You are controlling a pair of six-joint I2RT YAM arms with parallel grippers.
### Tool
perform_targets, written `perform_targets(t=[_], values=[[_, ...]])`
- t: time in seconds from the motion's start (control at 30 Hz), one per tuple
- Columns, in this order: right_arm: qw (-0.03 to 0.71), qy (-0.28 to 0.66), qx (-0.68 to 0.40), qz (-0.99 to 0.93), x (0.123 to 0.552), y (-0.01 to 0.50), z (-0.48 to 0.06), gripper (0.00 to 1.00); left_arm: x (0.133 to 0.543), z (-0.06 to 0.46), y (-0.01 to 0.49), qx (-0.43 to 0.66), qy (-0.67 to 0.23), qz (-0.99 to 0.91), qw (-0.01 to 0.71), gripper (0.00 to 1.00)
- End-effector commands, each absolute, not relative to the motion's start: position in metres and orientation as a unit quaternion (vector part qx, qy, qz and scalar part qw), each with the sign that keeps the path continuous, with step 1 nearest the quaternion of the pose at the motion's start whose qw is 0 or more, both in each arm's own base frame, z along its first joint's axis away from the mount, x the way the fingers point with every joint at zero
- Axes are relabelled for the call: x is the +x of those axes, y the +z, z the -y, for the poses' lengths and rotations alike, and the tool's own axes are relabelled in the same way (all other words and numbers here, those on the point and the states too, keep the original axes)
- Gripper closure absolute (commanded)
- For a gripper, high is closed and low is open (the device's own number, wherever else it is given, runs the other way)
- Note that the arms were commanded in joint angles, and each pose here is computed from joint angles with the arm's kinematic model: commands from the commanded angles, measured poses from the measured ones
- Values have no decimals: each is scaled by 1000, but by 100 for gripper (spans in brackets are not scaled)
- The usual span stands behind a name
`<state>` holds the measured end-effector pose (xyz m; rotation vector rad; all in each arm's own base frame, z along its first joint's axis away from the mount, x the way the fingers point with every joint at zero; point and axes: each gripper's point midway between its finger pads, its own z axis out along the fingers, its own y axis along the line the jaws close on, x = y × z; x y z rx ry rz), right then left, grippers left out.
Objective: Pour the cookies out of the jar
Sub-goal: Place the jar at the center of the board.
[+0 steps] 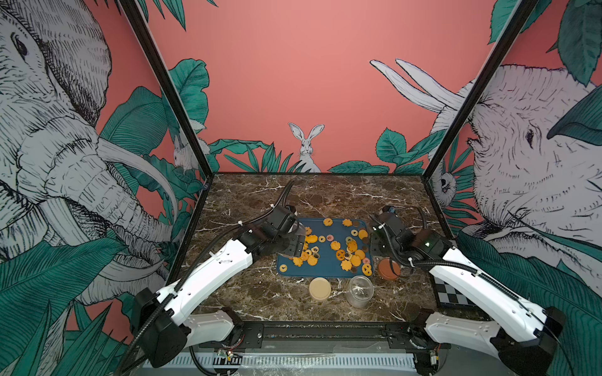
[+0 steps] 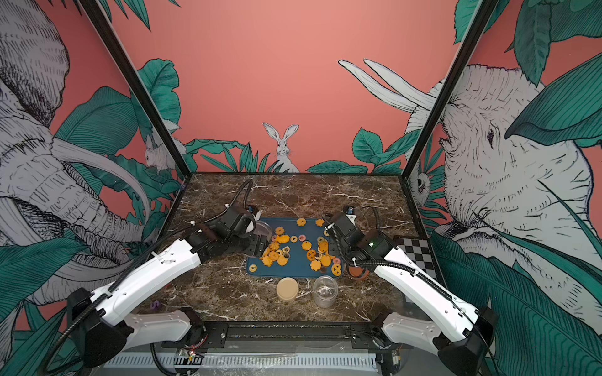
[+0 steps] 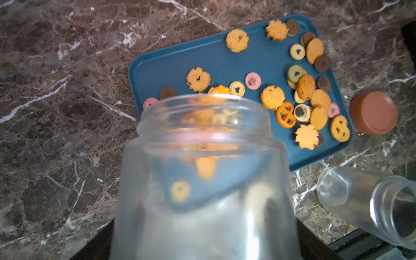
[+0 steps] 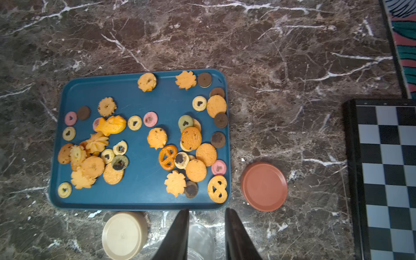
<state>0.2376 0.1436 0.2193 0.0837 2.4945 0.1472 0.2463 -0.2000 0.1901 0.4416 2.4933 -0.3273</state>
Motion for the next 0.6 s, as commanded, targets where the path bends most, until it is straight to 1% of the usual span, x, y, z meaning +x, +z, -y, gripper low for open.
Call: perform_targets(t=[0.0,0.07,0.27,0.4,0.53,0.57], values=[[314,96,29,-944,238,225,-156,66,261,207,226,164,-166,-898,374,100],[310,122,18,-943,239,228,-168,63,256,211,230,177,-184,-887,385,100],[293,245,-41,-923,236,246,-221,44,244,228,244,215,-257,-840,427,100],[267,341,-87,-897,226,261,-261,33,236,239,251,239,-305,-801,456,100],[250,409,-134,-867,213,278,-296,24,227,246,260,265,-340,-756,492,100],[247,419,-144,-861,209,283,-303,17,226,245,261,267,-342,-750,499,100]])
